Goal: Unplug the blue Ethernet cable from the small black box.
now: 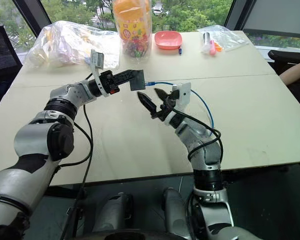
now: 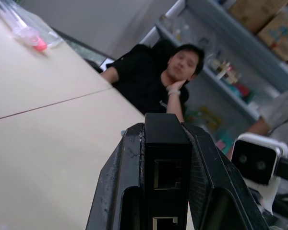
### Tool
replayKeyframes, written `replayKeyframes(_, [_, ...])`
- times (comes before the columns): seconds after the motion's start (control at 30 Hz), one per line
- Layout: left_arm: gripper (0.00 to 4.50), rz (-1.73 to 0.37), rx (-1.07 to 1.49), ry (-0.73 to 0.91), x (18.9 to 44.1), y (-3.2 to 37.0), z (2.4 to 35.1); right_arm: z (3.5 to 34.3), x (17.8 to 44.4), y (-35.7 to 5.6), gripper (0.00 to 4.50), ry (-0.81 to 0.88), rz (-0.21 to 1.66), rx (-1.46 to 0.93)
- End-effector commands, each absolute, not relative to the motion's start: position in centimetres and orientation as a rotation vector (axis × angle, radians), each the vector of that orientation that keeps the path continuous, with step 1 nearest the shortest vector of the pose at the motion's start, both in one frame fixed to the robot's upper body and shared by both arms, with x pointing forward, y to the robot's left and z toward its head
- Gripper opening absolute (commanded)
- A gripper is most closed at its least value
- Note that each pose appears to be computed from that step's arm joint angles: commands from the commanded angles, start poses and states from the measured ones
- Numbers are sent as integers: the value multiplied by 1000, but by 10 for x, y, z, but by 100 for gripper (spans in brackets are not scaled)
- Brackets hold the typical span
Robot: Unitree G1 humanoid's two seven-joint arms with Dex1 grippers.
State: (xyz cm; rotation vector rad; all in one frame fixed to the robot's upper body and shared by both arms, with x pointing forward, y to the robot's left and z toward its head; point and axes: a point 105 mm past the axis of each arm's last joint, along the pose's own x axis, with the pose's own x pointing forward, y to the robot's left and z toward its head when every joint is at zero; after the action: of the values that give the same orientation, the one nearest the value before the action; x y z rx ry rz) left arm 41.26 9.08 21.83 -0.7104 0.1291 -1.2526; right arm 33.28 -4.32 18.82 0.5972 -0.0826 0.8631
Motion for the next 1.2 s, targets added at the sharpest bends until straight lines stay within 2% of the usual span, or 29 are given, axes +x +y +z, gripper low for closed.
replayKeyframes(0.03, [52,-1311,-788,38,408,97,243,205,330,-47,424,-137,844,803])
replayKeyframes(0.23, [52,-1339,-870,37,403,103,245,209,335,-46,424,-160,804,904])
replayKeyframes(0.93, [52,-1380,-893,89,394,99,237,209,342,-42,424,-160,815,908])
replayKeyframes(1.0, [52,-1391,-891,96,392,97,237,208,343,-42,372,-157,809,919])
replayKeyframes(1.1, [52,-1413,-883,106,389,94,237,207,343,-42,245,-156,812,919])
replayKeyframes(1.2, [52,-1417,-874,116,388,94,235,208,343,-42,74,-158,814,920])
